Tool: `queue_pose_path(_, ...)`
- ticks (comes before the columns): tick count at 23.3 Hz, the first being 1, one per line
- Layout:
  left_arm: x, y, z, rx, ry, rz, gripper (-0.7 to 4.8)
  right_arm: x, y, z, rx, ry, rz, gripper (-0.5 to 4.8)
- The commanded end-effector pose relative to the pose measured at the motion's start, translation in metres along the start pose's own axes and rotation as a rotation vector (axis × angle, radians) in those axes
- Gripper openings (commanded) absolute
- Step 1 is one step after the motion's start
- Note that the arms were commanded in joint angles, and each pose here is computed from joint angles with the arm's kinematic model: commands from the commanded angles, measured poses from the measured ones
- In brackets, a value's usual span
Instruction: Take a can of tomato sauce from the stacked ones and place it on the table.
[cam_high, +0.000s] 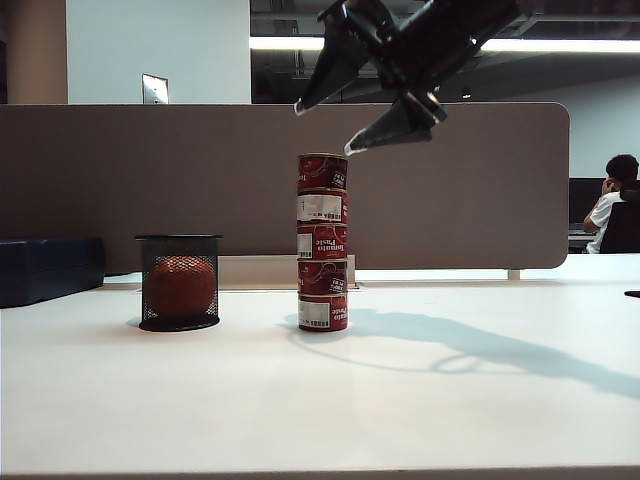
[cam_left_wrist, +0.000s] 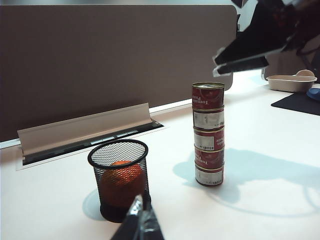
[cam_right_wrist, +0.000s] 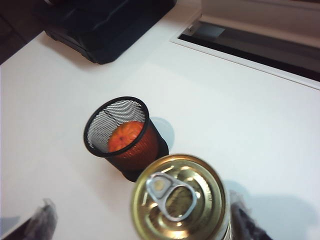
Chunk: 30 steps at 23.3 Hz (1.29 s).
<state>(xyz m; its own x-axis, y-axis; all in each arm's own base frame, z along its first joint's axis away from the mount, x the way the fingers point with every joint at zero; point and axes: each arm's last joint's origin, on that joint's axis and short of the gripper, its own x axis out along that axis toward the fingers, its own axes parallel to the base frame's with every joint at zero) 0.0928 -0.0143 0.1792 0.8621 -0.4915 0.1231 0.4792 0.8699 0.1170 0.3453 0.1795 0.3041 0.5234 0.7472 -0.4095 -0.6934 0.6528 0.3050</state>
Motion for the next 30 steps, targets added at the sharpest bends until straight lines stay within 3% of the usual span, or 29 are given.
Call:
queue_pose_path(1,0.0,0.0,0.001,0.0,-0.006,-0.002,-0.05,0.007,-0.003,0.0,-0.01,-0.017,0.0,4.79)
queue_pose_path(24,0.0,0.0,0.0,-0.007,0.007,-0.001,-0.05,0.035,-0.013,-0.008,0.001,0.013,-0.029,4.79)
queue_pose_path(27,0.0,0.0,0.0,-0.007,0.007,0.002,-0.05,0.036,-0.012,-0.008,0.0,0.014,-0.027,4.26)
queue_pose_path(30,0.0,0.0,0.0,-0.007,0.007,0.002,-0.05,0.036,-0.012,-0.008,0.002,0.018,-0.034,4.11)
